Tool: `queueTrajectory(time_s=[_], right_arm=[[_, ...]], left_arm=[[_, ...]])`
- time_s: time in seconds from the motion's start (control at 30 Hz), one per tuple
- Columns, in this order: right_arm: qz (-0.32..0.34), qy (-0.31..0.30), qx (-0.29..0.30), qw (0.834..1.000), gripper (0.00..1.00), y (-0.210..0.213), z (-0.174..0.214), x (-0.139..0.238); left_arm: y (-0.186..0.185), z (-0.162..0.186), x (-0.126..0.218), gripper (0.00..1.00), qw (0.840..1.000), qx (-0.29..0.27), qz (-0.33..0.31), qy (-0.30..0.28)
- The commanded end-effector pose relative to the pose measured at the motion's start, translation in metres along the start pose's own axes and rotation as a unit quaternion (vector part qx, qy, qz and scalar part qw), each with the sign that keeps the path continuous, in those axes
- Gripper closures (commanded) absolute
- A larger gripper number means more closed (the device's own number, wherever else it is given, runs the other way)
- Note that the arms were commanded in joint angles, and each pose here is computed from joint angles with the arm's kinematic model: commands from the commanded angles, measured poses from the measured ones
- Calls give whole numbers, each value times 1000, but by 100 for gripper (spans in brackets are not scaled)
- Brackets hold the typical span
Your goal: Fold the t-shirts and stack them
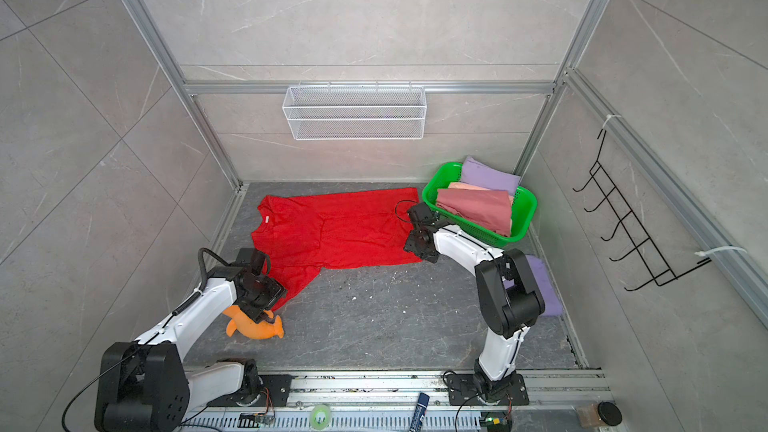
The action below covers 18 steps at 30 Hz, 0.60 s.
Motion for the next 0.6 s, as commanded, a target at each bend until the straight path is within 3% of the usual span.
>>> queueTrajectory(time_s=[0.0,0.13,0.33,0.57], right_arm=[[-2,-3,-18,1000,33,-5,2,5],[4,-4,-22,1000,33,-8,3,6],[10,-8,-21,1000,33,-8,0,8],[19,-14,-18,1000,33,-8,-5,9]], left_arm=[[0,-20,-6,30,999,18,-17,-41],[19,-41,-4,30,996,-1,-70,-50],[28,-76,9,30,994,-21,-79,-77],[-8,-70,33,30,995,-68,24,-61]])
Point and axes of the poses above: each gripper's point midway between its finger pads, its own x axis back along the fingers, its own y axis along the line the jaws close on, z = x × y, the point moved 2 cm from there along x, back along the fingers, and after that the axes turned 7 degrees about -x, right-handed, at the moved point
